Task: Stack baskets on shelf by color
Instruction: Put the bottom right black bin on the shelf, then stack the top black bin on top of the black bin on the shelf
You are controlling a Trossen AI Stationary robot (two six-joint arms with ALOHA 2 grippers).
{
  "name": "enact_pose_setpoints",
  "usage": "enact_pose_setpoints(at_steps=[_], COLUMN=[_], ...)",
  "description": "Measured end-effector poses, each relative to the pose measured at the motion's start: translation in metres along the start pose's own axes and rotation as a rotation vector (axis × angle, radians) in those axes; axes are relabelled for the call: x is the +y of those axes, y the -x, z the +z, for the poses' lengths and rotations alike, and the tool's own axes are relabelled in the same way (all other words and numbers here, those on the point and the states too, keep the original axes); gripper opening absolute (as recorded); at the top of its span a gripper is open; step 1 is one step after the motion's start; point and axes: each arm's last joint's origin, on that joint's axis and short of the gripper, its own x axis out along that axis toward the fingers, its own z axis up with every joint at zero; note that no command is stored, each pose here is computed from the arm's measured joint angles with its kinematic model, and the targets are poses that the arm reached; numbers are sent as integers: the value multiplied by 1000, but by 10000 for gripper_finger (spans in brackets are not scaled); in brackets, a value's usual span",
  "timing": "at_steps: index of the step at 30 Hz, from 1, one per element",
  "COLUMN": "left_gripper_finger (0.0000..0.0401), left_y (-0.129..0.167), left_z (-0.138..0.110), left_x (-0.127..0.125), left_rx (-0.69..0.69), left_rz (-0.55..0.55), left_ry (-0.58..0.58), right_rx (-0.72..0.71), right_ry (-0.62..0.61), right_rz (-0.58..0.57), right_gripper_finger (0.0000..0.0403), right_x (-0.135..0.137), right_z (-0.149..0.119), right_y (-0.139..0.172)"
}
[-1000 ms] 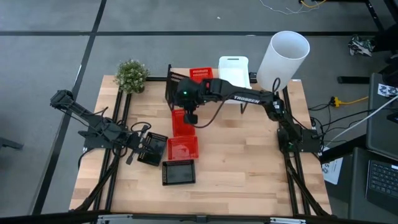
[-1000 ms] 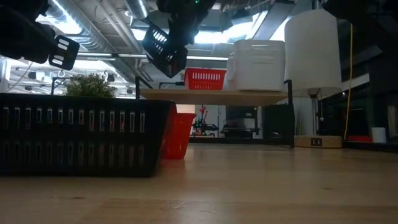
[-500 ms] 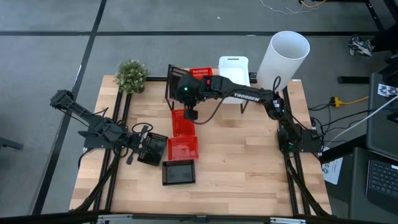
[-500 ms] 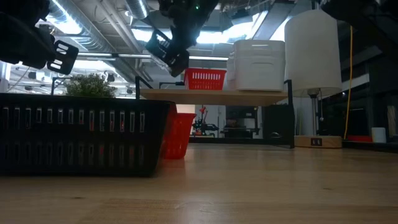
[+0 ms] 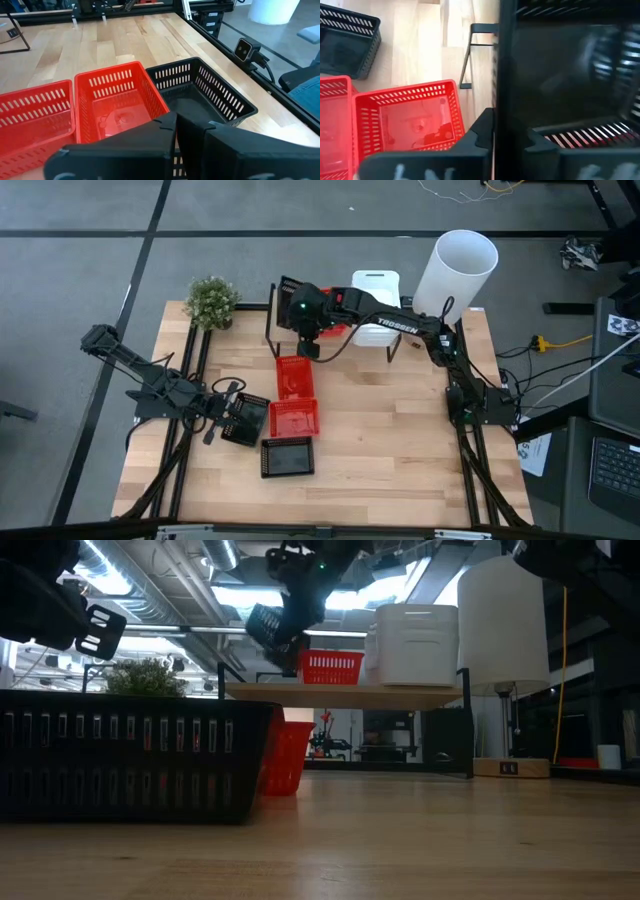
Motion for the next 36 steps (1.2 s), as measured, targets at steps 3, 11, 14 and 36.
enact_pose_setpoints(at_steps=[3,11,14,36], left_gripper_finger=[14,17,12,9], left_y=[0,0,0,-1], left_z=[0,0,0,-7], left_x=[0,0,0,-16], left_rx=[0,0,0,158], left_rz=[0,0,0,-197], left_ry=[0,1,6,272], right_rx=[-1,-73,-118,388], right_ry=[-3,-37,-43,-195], right_rz=[-3,-29,-30,391], right_gripper_finger=[49,79,78,80], right_x=[-2,-5,-5,124], right_z=[0,7,11,-19], right_y=[0,0,1,39])
